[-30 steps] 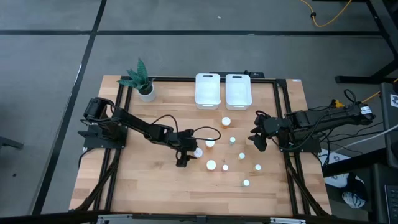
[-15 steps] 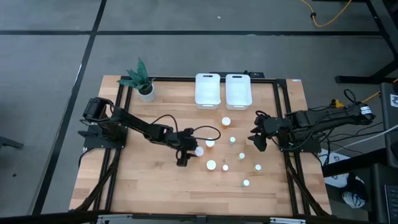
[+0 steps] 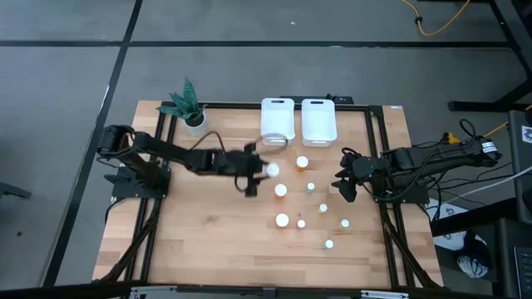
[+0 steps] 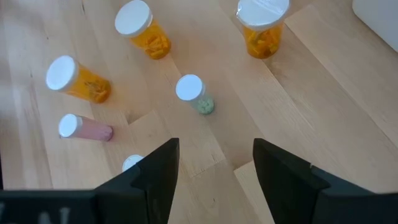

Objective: Pick and place medicine bottles into bin by pill shape (circle, oval)
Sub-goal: Put the big orange capsule bottle into the left white bin

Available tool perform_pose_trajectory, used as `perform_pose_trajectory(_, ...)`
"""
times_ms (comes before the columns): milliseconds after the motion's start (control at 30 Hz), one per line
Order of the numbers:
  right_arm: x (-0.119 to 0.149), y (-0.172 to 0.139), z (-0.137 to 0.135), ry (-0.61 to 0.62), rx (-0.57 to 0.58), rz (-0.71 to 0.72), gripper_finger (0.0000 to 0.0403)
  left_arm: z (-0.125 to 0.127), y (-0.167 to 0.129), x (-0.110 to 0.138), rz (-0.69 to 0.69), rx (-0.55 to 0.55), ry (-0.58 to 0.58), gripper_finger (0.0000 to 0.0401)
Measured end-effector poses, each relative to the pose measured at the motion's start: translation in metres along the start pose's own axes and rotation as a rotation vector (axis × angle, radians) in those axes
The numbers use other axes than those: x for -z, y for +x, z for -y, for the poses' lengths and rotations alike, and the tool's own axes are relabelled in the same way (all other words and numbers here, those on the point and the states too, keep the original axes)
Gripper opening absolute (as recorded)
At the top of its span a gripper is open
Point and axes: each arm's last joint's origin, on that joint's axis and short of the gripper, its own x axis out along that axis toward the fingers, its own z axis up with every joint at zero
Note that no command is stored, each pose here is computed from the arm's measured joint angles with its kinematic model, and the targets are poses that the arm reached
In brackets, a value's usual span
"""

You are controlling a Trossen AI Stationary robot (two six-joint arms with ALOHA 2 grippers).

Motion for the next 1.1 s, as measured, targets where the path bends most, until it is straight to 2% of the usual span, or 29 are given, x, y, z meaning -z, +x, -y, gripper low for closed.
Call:
perform_pose_trajectory(167, 0.0, 0.0, 0.0, 0.001, 0.0, 0.001, 0.0206, -0.057, 0.008, 0.001, 0.065, -0.1, -0.014, 0.0178)
perform_pose_trajectory(267, 0.0, 0.0, 0.0, 0.001, -0.002, 0.002, 0.0206, -0.092, 0.007, -0.009, 0.097, -0.167, -0.015, 0.0179)
perform_pose_trajectory(467, 0.0, 0.0, 0.0, 0.0, -0.001, 0.004, 0.0206, -0.145, 0.025, -0.031, 0.145, -0.159, -0.031, 0.0179)
perform_pose_trajectory(533, -0.001, 0.0, 0.0, 0.001, 0.008, 0.012, 0.0206, -0.158, 0.038, -0.032, 0.121, -0.152, -0.036, 0.018)
perform_pose_trajectory(667, -0.001, 0.0, 0.0, 0.001, 0.011, 0.013, 0.0206, -0.185, 0.066, -0.02, 0.078, -0.109, -0.074, 0.018)
perform_pose_trajectory(833, -0.001, 0.0, 0.0, 0.001, 0.011, 0.013, 0.0206, -0.214, 0.084, -0.004, 0.053, -0.146, -0.105, 0.018)
perform_pose_trajectory(967, -0.001, 0.0, 0.0, 0.0, 0.011, 0.014, 0.0206, -0.227, 0.095, 0.017, 0.008, -0.161, -0.149, 0.018)
perform_pose_trajectory(1100, -0.001, 0.0, 0.0, 0.0, 0.011, 0.014, 0.0206, -0.228, 0.102, 0.03, -0.018, -0.128, -0.173, 0.018)
